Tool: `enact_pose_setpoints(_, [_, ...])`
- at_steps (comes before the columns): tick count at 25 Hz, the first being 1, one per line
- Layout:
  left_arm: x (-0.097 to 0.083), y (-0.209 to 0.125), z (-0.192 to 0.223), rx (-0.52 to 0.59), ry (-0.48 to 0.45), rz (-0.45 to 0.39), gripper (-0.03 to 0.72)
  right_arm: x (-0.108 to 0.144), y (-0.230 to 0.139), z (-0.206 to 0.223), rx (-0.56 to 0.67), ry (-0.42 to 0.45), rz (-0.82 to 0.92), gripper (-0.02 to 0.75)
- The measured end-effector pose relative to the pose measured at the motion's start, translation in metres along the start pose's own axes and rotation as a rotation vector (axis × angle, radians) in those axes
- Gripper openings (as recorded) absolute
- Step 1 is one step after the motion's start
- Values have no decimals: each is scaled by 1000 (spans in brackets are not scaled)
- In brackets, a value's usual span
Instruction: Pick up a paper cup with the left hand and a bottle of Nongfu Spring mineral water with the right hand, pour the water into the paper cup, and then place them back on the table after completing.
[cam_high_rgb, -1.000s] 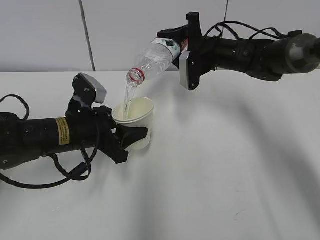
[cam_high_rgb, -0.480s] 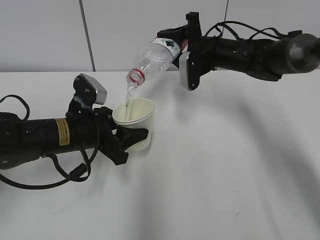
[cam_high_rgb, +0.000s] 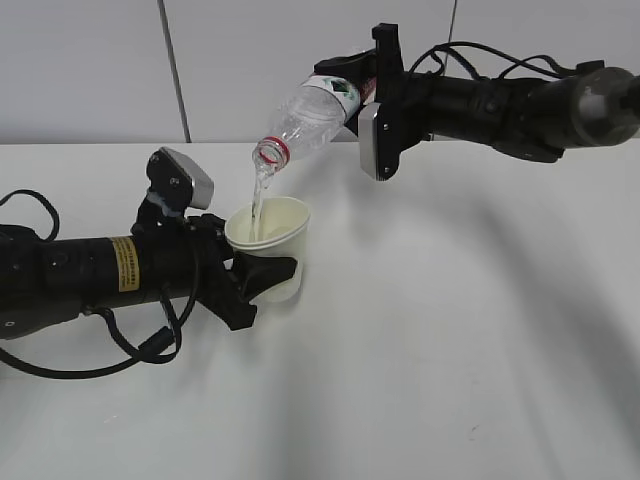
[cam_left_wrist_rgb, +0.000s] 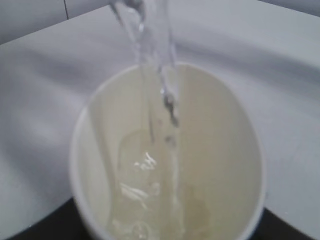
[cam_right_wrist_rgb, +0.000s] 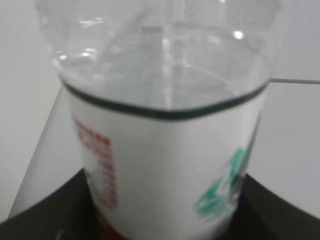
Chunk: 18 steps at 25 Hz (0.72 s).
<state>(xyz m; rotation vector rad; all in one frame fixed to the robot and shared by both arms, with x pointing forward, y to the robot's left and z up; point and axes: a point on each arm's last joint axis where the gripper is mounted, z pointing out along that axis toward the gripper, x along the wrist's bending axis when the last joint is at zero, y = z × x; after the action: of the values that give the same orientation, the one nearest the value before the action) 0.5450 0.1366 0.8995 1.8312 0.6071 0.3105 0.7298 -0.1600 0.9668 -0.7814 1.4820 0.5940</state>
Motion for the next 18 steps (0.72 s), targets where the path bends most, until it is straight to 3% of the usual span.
enact_pose_setpoints(18, [0,0,0,0,0,0,350,-1,-5,0,53,-10,40,403])
